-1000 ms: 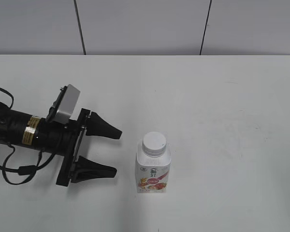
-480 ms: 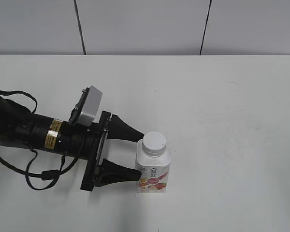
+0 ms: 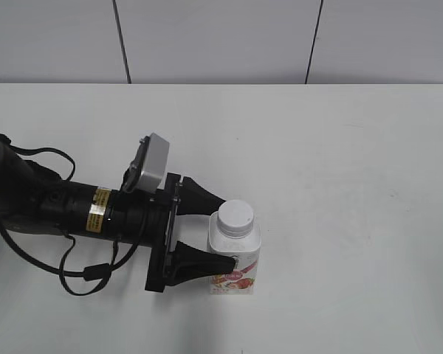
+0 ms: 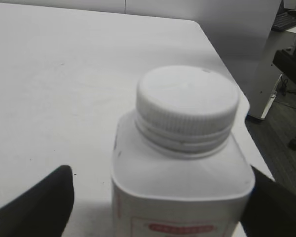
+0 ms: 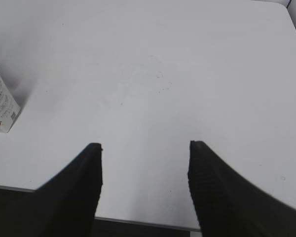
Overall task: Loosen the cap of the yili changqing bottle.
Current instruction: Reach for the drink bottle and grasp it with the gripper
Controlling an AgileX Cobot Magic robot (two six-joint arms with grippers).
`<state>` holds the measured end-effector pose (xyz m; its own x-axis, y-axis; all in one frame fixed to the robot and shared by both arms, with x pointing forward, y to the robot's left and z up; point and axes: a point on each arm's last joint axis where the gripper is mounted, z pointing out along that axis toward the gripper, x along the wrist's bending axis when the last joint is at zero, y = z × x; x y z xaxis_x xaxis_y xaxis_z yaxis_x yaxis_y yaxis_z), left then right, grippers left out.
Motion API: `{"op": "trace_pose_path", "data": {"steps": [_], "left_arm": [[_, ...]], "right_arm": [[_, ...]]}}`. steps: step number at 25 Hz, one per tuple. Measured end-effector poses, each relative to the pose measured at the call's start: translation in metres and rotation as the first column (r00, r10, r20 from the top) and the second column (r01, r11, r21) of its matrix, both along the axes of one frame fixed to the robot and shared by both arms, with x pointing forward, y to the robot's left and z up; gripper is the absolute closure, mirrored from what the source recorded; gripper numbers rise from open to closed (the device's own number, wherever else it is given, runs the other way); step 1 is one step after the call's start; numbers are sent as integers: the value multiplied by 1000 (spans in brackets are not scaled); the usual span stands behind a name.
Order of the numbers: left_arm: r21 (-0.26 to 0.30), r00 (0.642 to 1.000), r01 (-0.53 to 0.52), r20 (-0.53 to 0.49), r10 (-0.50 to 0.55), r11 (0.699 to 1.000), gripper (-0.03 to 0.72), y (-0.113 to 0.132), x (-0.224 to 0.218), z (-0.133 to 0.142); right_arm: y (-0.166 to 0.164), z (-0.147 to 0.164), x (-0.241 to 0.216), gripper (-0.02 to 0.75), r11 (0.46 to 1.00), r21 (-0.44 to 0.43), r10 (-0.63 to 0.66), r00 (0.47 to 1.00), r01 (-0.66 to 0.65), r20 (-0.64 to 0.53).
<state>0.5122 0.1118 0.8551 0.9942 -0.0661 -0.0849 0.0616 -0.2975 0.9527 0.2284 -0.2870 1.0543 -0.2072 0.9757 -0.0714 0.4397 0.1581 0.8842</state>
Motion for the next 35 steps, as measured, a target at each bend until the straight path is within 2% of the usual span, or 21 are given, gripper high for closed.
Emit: {"op": "trace_pose_path", "data": {"steps": [8,24,27,35], "left_arm": [[-1,1000,-7,-20,7,1000,98,-3,-2,-12],[-7,999,-36,-32,36,999,102,-4,0,-15],[-4,999,-28,-32,28,1000,130,-4,-1,-16],[-6,999,-19,-31,19,1000,286,-4,-2,-16]], "right_arm": [[0,0,0,290,1000,0,0,1000,0,0],[0,0,0,290,1000,0,0,1000,0,1],[0,0,0,290,1000,0,0,1000,0,1],[0,0,0,290,1000,0,0,1000,0,1]]}}
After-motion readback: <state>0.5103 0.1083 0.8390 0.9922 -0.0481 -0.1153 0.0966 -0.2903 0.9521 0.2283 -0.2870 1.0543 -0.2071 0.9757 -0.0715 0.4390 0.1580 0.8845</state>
